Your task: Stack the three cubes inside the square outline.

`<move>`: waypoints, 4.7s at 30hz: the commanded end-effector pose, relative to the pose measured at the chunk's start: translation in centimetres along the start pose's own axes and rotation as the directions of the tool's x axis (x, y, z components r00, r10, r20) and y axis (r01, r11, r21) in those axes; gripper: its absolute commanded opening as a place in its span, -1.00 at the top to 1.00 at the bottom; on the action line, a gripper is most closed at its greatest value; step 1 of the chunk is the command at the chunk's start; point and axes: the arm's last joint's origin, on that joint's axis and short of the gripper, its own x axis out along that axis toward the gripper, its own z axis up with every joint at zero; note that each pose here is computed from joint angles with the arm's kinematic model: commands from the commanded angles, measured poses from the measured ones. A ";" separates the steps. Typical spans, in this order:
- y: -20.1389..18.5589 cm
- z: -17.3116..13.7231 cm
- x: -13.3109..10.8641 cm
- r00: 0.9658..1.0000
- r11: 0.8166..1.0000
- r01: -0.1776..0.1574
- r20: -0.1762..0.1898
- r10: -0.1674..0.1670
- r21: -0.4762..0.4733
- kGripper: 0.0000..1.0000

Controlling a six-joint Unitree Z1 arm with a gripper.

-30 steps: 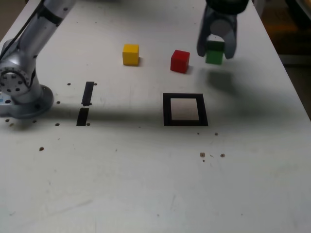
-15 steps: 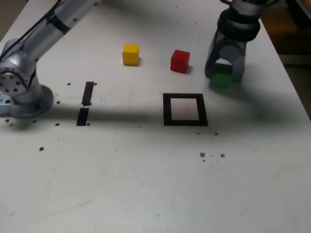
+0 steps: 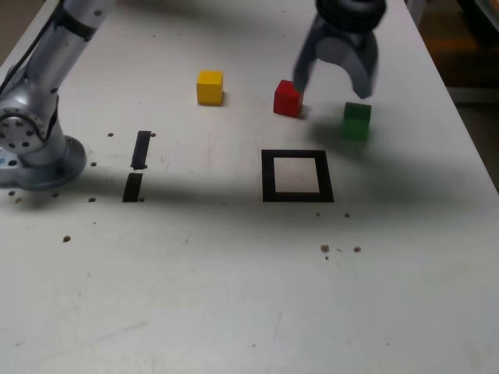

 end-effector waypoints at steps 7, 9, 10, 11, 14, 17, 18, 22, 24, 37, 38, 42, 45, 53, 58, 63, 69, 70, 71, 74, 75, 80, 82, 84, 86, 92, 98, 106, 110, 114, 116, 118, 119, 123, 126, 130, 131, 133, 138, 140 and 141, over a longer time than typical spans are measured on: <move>1.7 -7.6 -0.1 1.000 0.998 -0.007 0.024 0.008 -0.057 -0.99; 2.1 -7.7 0.8 1.000 0.998 -0.007 0.024 0.008 -0.055 -0.99; 2.2 -7.6 1.2 1.000 0.999 -0.005 0.023 0.006 -0.053 -0.98; 2.4 -7.5 1.6 1.000 0.999 -0.002 0.022 0.003 -0.050 -0.97; 2.7 -6.8 2.6 1.000 0.999 0.010 0.017 -0.009 -0.042 -0.88; 2.9 -5.9 3.7 1.000 0.999 0.026 0.003 -0.026 -0.033 -0.76; 2.9 -5.5 4.1 1.000 0.999 0.030 -0.002 -0.030 -0.029 -0.73; 2.7 -4.2 5.2 0.999 0.999 0.032 -0.014 -0.032 -0.012 -0.68; 2.7 -3.8 5.5 0.999 1.000 0.029 -0.013 -0.029 -0.008 -0.64; 2.6 -2.8 7.4 1.000 0.999 0.030 -0.008 -0.030 -0.022 -0.08; 2.6 -2.7 7.5 1.000 0.999 0.029 -0.003 -0.029 -0.024 -0.01; 2.6 -3.0 6.9 0.999 0.999 0.020 0.026 -0.019 -0.045 0.31; 2.3 -3.7 5.5 0.999 0.998 0.020 0.049 -0.017 -0.059 0.44; -3.2 -5.8 -1.2 0.998 0.998 0.008 0.069 -0.004 -0.070 0.48; -8.0 -4.8 -2.4 0.998 0.994 0.038 0.058 -0.032 -0.100 0.48; -11.3 -1.9 -1.0 0.996 0.989 0.080 0.036 -0.076 -0.127 0.48; -12.2 -0.8 -0.2 0.996 0.977 0.088 0.046 -0.081 -0.192 0.48; -12.2 -0.6 0.0 0.996 0.975 0.089 0.043 -0.082 -0.203 0.48; -12.2 -0.3 0.3 0.996 0.973 0.090 0.039 -0.083 -0.211 0.48; -12.1 0.6 1.2 0.995 0.970 0.097 0.024 -0.094 -0.223 0.48; -12.1 0.9 1.6 0.995 0.969 0.101 0.020 -0.099 -0.225 0.48; -12.2 2.1 3.2 0.993 0.966 0.116 0.027 -0.112 -0.232 0.48; -12.2 2.2 3.4 0.994 0.966 0.113 0.031 -0.109 -0.234 0.48; -12.2 2.0 3.5 0.994 0.966 0.107 0.032 -0.103 -0.236 0.48; -12.1 1.9 3.4 0.995 0.966 0.098 0.033 -0.093 -0.237 0.48; -11.7 2.0 3.4 0.997 0.967 0.075 0.032 -0.069 -0.245 0.48; -11.6 2.0 3.7 0.998 0.968 0.066 0.019 -0.063 -0.243 0.00; -11.6 0.1 1.6 0.997 0.971 0.073 0.031 -0.068 -0.226 -0.99; -11.0 -3.2 -0.8 0.997 0.970 0.063 0.047 -0.054 -0.236 -0.99; -8.0 -8.7 -1.7 0.998 0.957 0.057 0.040 -0.048 -0.283 -0.99; -6.1 -11.1 -0.9 0.998 0.950 0.066 0.021 -0.063 -0.304 -0.99; -4.2 -12.9 0.2 0.997 0.945 0.078 -0.001 -0.082 -0.316 -0.99; -3.2 -13.7 0.8 0.996 0.944 0.082 -0.012 -0.091 -0.319 -0.99; -0.3 -15.4 3.2 0.994 0.945 0.092 -0.033 -0.107 -0.315 -0.99; 1.3 -15.8 5.0 0.993 0.946 0.099 -0.035 -0.115 -0.310 -0.99; 2.8 -15.4 7.3 0.988 0.945 0.120 -0.054 -0.143 -0.303 -0.95; 3.0 -15.3 7.7 0.987 0.946 0.124 -0.061 -0.149 -0.301 -0.93; 3.2 -15.0 8.4 0.984 0.947 0.128 -0.078 -0.157 -0.296 -0.87; 3.3 -14.5 9.6 0.982 0.949 0.122 -0.101 -0.157 -0.290 -0.65; 3.3 -14.4 10.0 0.984 0.949 0.118 -0.097 -0.152 -0.292 -0.47; 3.2 -14.3 10.2 0.984 0.949 0.117 -0.094 -0.150 -0.292 -0.37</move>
